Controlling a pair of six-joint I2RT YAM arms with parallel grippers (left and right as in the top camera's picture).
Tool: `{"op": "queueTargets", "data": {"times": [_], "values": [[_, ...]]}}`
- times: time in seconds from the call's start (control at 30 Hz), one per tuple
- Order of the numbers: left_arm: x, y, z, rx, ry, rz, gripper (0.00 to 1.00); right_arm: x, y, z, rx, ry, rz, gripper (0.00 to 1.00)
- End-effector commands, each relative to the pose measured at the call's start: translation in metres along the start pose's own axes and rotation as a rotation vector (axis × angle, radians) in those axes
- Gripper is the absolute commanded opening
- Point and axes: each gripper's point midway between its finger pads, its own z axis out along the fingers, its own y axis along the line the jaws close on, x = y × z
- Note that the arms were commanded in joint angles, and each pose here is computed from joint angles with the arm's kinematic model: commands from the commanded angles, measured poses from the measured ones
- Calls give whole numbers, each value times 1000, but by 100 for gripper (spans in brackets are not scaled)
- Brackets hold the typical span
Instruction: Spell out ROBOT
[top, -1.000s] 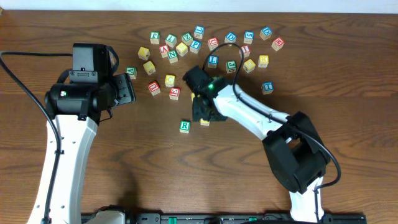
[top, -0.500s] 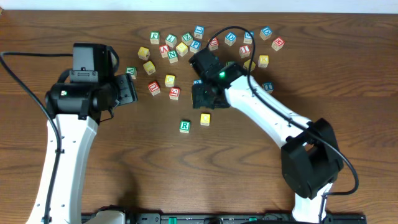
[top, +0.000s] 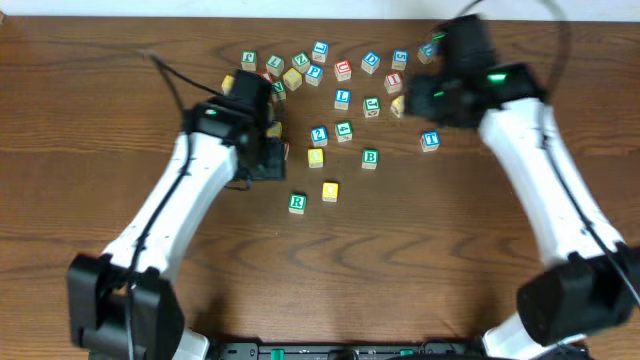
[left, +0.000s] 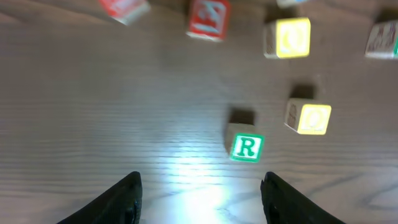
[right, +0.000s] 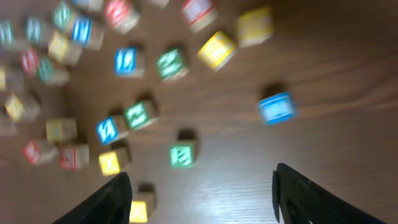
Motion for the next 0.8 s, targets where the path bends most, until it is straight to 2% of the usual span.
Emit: {"op": "queueTargets", "data": {"times": [0.0, 0.27, 0.4, 0.63, 0.77], "values": [[7, -14, 15, 0, 42, -12, 60, -12, -32, -11, 38, -12, 20, 68], [13, -31, 54, -11, 79, 31, 60, -8, -76, -15, 106, 39, 68, 68], [11, -23, 66, -69, 81, 32, 60, -6, -82, -16, 116, 51, 70, 68], [23, -21, 86, -85, 128, 47, 59, -4, -83, -16, 119, 59, 71, 69], [28, -24, 94, -72, 134, 130, 59, -4, -83, -17, 120, 62, 71, 68]]}}
